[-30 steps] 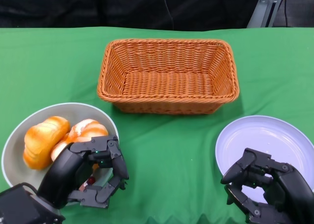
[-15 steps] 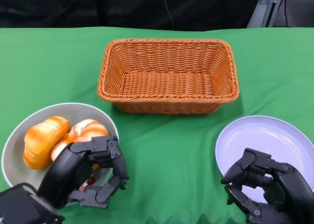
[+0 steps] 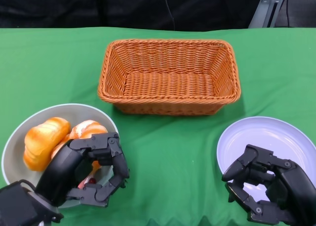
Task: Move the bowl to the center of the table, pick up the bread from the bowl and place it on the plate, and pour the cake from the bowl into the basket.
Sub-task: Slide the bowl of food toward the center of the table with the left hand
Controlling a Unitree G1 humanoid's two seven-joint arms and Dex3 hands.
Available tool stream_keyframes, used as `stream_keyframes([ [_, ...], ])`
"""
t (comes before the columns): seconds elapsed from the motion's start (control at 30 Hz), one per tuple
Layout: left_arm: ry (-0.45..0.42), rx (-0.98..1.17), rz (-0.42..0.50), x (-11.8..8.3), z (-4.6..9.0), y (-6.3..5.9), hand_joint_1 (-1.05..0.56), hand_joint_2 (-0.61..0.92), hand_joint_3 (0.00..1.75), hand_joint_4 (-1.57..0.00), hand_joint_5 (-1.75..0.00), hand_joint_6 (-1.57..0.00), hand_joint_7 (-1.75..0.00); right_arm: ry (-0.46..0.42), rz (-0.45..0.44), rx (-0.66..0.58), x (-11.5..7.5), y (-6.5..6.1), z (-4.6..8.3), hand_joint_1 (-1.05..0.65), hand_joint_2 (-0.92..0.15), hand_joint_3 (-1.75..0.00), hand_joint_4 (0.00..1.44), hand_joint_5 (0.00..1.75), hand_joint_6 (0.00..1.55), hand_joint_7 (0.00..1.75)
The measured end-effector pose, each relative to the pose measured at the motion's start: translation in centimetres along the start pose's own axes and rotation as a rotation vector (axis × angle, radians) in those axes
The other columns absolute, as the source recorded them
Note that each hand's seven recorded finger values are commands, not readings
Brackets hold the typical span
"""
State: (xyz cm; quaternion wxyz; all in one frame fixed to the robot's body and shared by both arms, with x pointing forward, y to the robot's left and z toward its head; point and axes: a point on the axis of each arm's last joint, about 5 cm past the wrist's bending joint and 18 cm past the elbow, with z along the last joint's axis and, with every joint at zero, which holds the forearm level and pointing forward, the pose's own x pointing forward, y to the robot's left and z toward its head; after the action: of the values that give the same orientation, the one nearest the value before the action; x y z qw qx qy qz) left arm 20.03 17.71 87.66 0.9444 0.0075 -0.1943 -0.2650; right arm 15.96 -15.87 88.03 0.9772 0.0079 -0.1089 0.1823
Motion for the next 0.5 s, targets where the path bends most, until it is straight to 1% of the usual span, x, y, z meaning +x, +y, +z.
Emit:
stream_keyframes([
  [0.13, 0.005, -0.005, -0.004, 0.0, 0.0, -0.1, 0.02, 0.44, 1.2, -0.81, -1.62, -0.82, -1.36, 0.003, 0.003, -0.011, 0.0, 0.0, 0.0, -0.16, -0.61, -0.78, 0.69, 1.56, 0.69, 1.18],
  [0.23, -0.004, 0.0, -0.003, 0.0, 0.0, -0.1, -0.01, 0.43, 1.2, -0.81, -1.62, -0.8, -1.37, 0.002, 0.002, -0.009, 0.0, 0.0, 0.0, -0.15, -0.61, -0.78, 0.69, 1.57, 0.69, 1.19],
  [0.3, -0.022, 0.013, 0.003, 0.0, 0.2, -0.1, -0.05, 0.5, 1.08, -0.8, -1.59, -0.78, -1.36, 0.002, 0.001, -0.009, 0.0, 0.1, 0.0, -0.16, -0.6, -0.78, 0.69, 1.57, 0.69, 1.19],
  [0.33, -0.039, 0.025, 0.025, 0.0, 0.5, -0.1, -0.06, 0.55, 0.99, -0.79, -1.55, -0.79, -1.33, 0.002, 0.0, -0.009, 0.0, 0.1, 0.0, -0.16, -0.6, -0.79, 0.69, 1.57, 0.69, 1.19],
  [0.37, -0.071, 0.04, 0.066, 0.1, 1.1, -0.1, -0.08, 0.62, 0.86, -0.79, -1.53, -0.79, -1.29, 0.002, -0.001, -0.008, 0.0, 0.1, 0.0, -0.16, -0.6, -0.79, 0.69, 1.57, 0.69, 1.19],
  [0.4, -0.102, 0.054, 0.105, 0.2, 1.6, 0.0, -0.13, 0.76, 0.61, -0.79, -1.51, -0.79, -1.26, 0.003, -0.001, -0.007, 0.0, 0.1, -0.1, -0.16, -0.6, -0.79, 0.69, 1.57, 0.69, 1.19],
  [0.43, -0.134, 0.069, 0.141, 0.4, 2.2, 0.1, -0.15, 0.83, 0.47, -0.78, -1.49, -0.79, -1.23, 0.004, -0.001, -0.005, -0.1, 0.1, -0.1, -0.16, -0.6, -0.79, 0.69, 1.57, 0.68, 1.19],
  [0.47, -0.164, 0.089, 0.178, 0.5, 2.8, 0.3, -0.16, 0.88, 0.36, -0.78, -1.45, -0.78, -1.18, 0.006, -0.001, -0.003, -0.1, 0.2, -0.1, -0.16, -0.6, -0.79, 0.69, 1.57, 0.68, 1.19],
  [0.5, -0.186, 0.111, 0.213, 0.6, 3.3, 0.5, -0.14, 0.9, 0.35, -0.78, -1.43, -0.78, -1.14, 0.006, -0.001, -0.002, -0.1, 0.2, -0.2, -0.16, -0.6, -0.79, 0.69, 1.58, 0.68, 1.19],
])
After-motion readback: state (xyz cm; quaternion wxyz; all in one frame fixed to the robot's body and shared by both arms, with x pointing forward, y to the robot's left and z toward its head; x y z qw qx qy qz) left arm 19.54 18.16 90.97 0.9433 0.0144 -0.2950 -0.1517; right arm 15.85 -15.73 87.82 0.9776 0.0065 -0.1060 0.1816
